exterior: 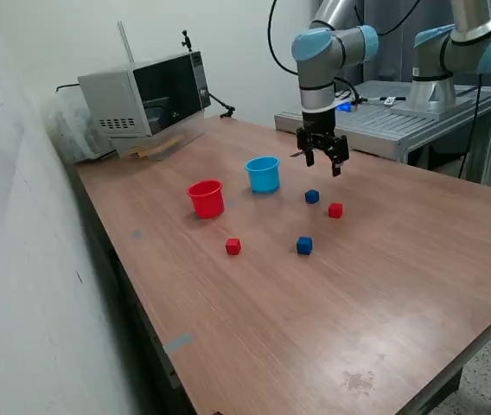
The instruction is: Place red objects in the red bin, and blue objects in the blue bin.
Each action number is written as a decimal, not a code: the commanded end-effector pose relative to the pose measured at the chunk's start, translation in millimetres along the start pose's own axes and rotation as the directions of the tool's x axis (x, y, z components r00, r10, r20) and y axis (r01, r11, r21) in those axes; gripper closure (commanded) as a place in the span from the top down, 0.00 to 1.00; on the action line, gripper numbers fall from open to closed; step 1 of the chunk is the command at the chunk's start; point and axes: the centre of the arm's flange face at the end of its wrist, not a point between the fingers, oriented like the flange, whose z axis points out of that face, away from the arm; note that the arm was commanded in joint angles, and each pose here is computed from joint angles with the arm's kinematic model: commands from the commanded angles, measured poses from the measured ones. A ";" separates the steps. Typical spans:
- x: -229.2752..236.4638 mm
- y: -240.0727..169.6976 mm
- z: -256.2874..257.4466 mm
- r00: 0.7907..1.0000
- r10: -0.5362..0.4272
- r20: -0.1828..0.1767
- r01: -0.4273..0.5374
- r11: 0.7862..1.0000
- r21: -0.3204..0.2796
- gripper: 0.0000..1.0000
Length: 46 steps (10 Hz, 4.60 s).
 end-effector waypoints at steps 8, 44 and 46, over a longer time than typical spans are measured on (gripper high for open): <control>46.3 12.5 -22.9 0.996 -0.090 -0.003 0.090 0.993 -0.081 1.00; -8.5 21.2 31.8 1.000 -0.020 -0.010 0.019 0.997 -0.078 1.00; -9.0 24.3 28.8 1.000 -0.020 -0.008 0.019 0.996 -0.087 1.00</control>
